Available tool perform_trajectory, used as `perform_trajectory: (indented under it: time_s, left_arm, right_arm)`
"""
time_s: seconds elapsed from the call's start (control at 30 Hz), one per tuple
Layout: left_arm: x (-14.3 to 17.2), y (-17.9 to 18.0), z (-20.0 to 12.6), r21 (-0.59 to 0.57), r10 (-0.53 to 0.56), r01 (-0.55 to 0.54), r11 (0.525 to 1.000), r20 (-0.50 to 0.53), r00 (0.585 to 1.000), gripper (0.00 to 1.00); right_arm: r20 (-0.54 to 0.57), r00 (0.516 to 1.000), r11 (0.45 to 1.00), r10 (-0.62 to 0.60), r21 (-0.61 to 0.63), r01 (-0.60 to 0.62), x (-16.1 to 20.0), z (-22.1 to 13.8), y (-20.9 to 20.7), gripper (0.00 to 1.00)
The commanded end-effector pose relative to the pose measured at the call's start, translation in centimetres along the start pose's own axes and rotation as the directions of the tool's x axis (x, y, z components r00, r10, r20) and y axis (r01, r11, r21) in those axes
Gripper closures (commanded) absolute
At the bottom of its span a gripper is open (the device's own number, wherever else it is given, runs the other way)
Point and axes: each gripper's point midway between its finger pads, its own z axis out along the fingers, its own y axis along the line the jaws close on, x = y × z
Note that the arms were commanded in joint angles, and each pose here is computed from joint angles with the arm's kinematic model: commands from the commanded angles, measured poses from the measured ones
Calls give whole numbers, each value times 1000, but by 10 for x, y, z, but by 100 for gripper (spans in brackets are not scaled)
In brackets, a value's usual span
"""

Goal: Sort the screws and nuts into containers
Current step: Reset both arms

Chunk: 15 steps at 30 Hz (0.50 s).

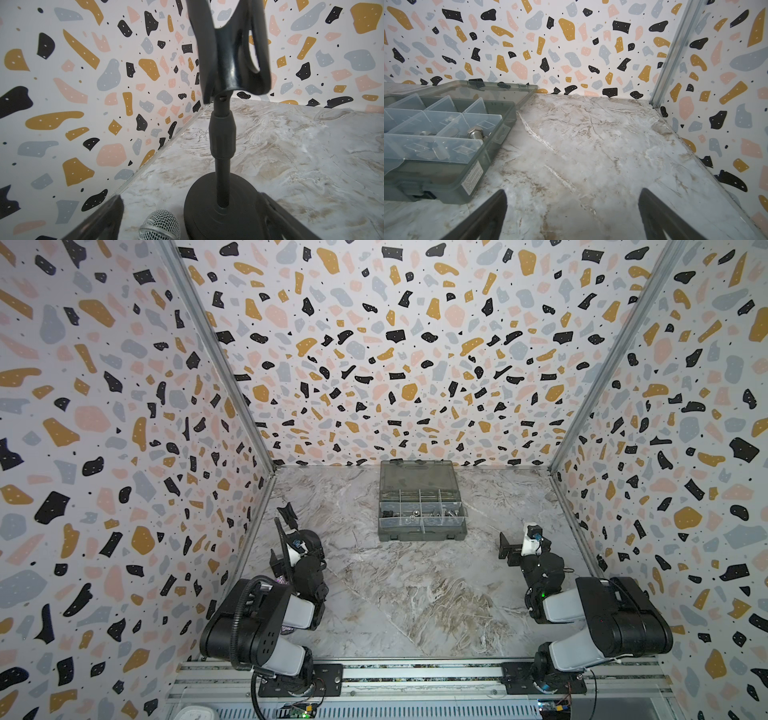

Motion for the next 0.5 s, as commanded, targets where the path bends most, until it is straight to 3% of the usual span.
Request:
perform_trajectory:
  time_s: [0.0,0.47]
  left_arm:
    - [-16,4,4,-29,-58,59,998,44,997,0]
    - [-15,5,8,-40,-65,66,997,32,997,0]
  right_arm:
    - [-1,1000,1000,4,10,-4,-4,5,1,1]
    - [-11,1000,1000,-14,18,15,-3,7,4,1]
